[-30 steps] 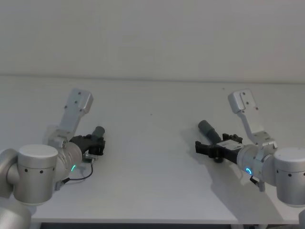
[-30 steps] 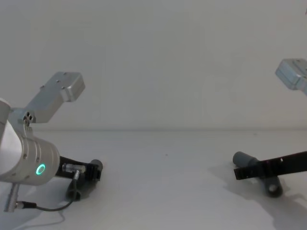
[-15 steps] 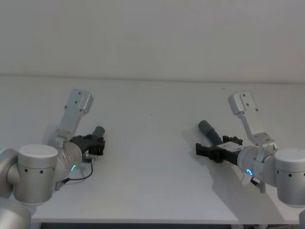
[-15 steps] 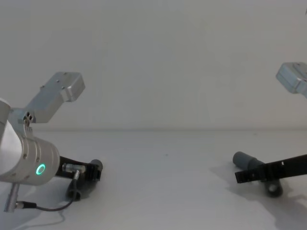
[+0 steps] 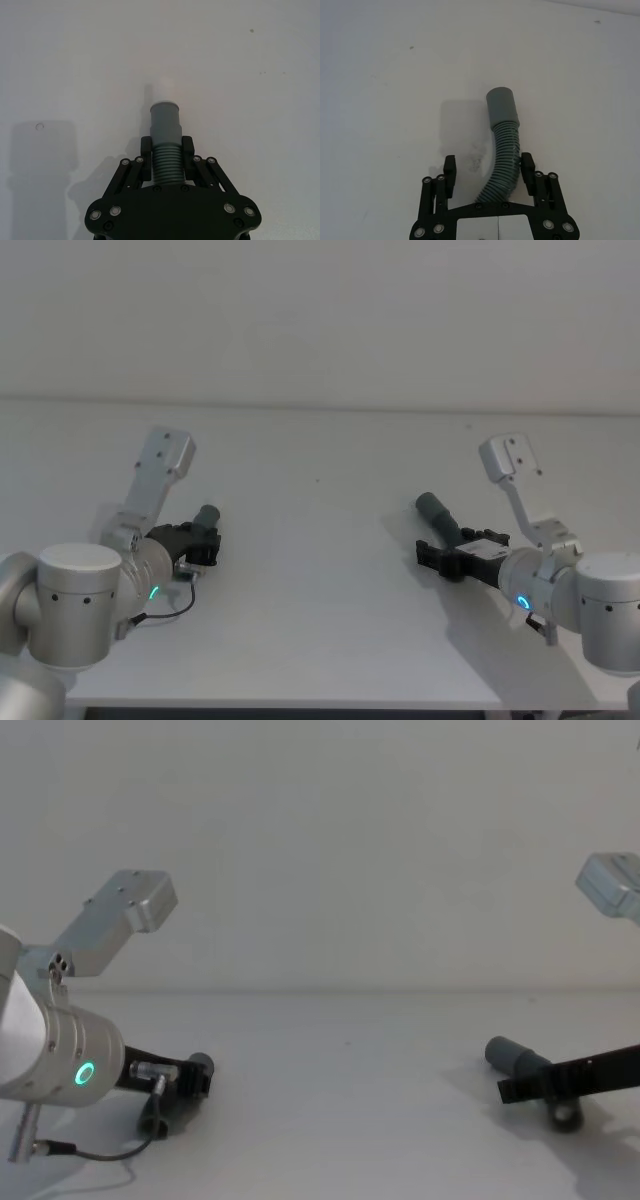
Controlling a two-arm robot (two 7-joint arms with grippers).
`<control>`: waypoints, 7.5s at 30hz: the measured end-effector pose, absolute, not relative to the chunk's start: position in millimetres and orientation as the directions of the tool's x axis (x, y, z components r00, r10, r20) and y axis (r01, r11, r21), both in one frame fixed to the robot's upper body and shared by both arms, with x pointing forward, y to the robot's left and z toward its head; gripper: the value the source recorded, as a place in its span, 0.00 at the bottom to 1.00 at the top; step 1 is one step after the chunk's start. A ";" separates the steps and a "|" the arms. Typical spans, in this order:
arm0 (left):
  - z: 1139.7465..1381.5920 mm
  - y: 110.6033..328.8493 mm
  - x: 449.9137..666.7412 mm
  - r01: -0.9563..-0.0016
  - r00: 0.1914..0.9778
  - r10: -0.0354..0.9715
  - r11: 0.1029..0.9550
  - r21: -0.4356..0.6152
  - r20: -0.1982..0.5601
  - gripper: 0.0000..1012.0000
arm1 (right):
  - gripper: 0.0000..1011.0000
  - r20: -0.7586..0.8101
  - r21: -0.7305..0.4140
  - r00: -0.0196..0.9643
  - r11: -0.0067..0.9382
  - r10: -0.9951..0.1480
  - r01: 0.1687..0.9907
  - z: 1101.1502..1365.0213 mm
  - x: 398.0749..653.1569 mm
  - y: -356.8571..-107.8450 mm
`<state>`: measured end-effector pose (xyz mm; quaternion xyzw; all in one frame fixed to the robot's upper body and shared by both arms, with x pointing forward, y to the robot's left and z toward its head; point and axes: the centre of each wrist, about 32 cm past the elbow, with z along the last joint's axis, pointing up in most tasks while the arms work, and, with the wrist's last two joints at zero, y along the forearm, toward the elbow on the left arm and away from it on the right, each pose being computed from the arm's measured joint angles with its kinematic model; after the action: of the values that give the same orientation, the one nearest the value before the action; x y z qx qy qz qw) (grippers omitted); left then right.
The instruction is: Use both hands to pick up one end of the pipe from the table, align the ends, and insert them.
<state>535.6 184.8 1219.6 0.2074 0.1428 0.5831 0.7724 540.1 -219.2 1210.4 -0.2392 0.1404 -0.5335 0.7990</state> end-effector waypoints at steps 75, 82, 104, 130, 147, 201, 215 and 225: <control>1259.4 194.6 509.8 -0.837 0.496 0.844 0.401 0.373 0.205 0.34 | 0.28 0.359 -0.325 0.673 0.589 -0.647 0.739 1213.8 535.5 -297.2; 1261.7 206.6 513.1 -0.790 0.579 0.785 0.473 0.390 0.220 0.34 | 0.28 0.399 -0.354 0.734 0.646 -0.549 0.676 1213.3 539.4 -313.3; 1260.9 231.2 533.3 -0.631 0.773 0.570 0.646 0.429 0.278 0.34 | 0.28 0.385 -0.411 0.844 0.749 -0.375 0.520 1214.5 556.4 -315.2; 1257.7 243.3 549.0 -0.518 0.855 0.441 0.742 0.427 0.272 0.34 | 0.28 0.314 -0.393 0.895 0.815 -0.315 0.425 1224.5 577.6 -305.6; 1257.5 244.7 549.6 -0.482 0.875 0.400 0.768 0.422 0.271 0.34 | 0.28 0.302 -0.393 0.904 0.824 -0.304 0.408 1225.2 584.5 -299.9; 1254.7 241.8 551.0 -0.442 0.896 0.368 0.787 0.430 0.249 0.34 | 0.28 0.296 -0.387 0.915 0.842 -0.272 0.376 1224.8 593.5 -285.1; 1253.9 244.1 551.6 -0.412 0.910 0.342 0.802 0.432 0.233 0.34 | 0.28 0.296 -0.388 0.918 0.845 -0.265 0.369 1224.4 594.2 -282.4; 1254.9 244.0 550.1 -0.391 0.919 0.319 0.807 0.443 0.230 0.34 | 0.28 0.300 -0.386 0.917 0.845 -0.263 0.369 1224.6 594.4 -281.1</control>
<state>550.1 244.0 1254.9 0.2481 -0.0724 0.1875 0.9477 594.4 -281.1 1224.6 -0.2231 -0.1184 -0.1659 0.9532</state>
